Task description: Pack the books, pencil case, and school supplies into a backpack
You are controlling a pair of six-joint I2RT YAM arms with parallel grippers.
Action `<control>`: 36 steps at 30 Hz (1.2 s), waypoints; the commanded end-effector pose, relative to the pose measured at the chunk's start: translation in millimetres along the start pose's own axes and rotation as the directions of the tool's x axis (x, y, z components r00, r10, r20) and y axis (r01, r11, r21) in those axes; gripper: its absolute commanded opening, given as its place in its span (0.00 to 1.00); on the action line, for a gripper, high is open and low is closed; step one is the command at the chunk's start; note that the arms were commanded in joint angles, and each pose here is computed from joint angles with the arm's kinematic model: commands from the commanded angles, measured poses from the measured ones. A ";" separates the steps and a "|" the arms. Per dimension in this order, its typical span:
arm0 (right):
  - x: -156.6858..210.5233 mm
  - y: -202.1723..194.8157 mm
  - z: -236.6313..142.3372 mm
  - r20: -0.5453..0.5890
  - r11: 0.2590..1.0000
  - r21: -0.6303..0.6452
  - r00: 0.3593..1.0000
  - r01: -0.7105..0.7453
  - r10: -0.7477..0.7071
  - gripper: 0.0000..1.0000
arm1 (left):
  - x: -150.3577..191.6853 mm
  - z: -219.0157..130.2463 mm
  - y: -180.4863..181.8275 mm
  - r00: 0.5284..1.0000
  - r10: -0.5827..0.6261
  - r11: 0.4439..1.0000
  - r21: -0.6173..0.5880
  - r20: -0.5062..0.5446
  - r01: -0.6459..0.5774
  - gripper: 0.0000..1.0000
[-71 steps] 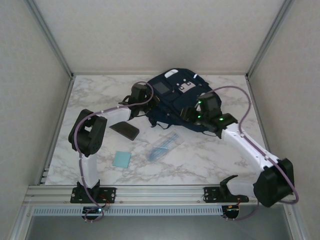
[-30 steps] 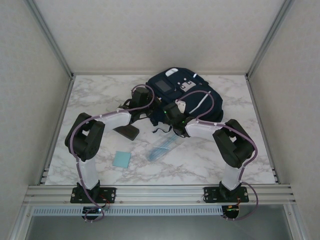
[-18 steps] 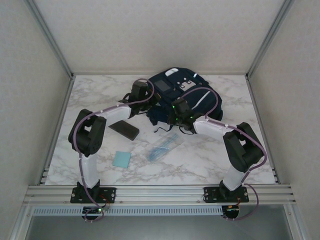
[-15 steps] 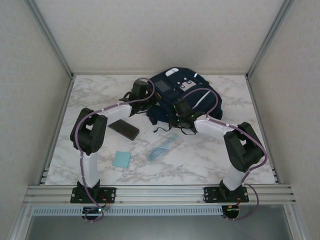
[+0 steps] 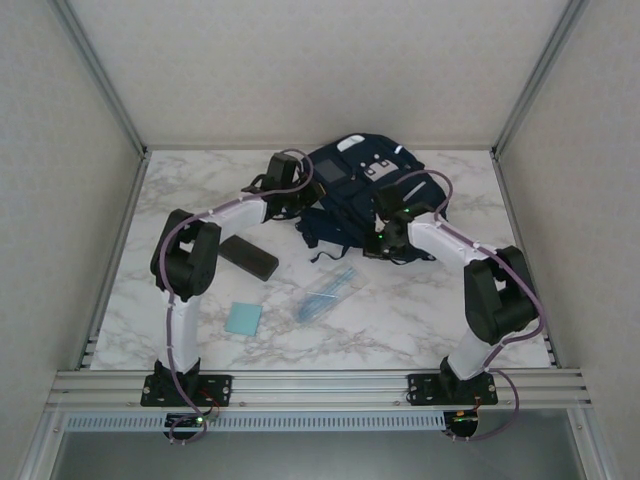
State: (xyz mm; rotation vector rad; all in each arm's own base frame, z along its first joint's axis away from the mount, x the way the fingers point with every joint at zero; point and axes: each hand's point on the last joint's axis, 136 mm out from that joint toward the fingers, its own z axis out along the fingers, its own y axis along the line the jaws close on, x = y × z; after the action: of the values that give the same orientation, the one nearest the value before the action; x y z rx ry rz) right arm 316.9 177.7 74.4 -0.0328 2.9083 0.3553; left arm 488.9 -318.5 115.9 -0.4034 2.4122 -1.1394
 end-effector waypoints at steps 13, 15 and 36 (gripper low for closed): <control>-11.6 65.9 -20.7 -0.117 0.936 -0.346 0.993 -0.058 0.018 0.00 | 18.2 -45.9 -17.8 0.990 -0.127 0.985 0.122 0.056 0.120 0.74; -14.5 74.3 -20.0 -0.123 0.924 -0.378 0.992 -0.059 0.013 0.00 | 43.1 -41.4 -14.7 0.987 -0.158 0.982 0.110 0.012 0.156 0.74; 83.1 -21.8 -17.1 -0.412 1.000 0.013 0.911 0.028 -0.020 0.00 | 68.9 -10.4 35.4 0.995 -0.028 0.996 -0.089 -0.093 0.020 0.00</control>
State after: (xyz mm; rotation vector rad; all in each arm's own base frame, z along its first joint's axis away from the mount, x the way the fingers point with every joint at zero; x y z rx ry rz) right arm 294.5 212.4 77.2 -0.1508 3.0576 0.6973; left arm 395.2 -357.3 77.9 -0.4418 2.5761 -1.2559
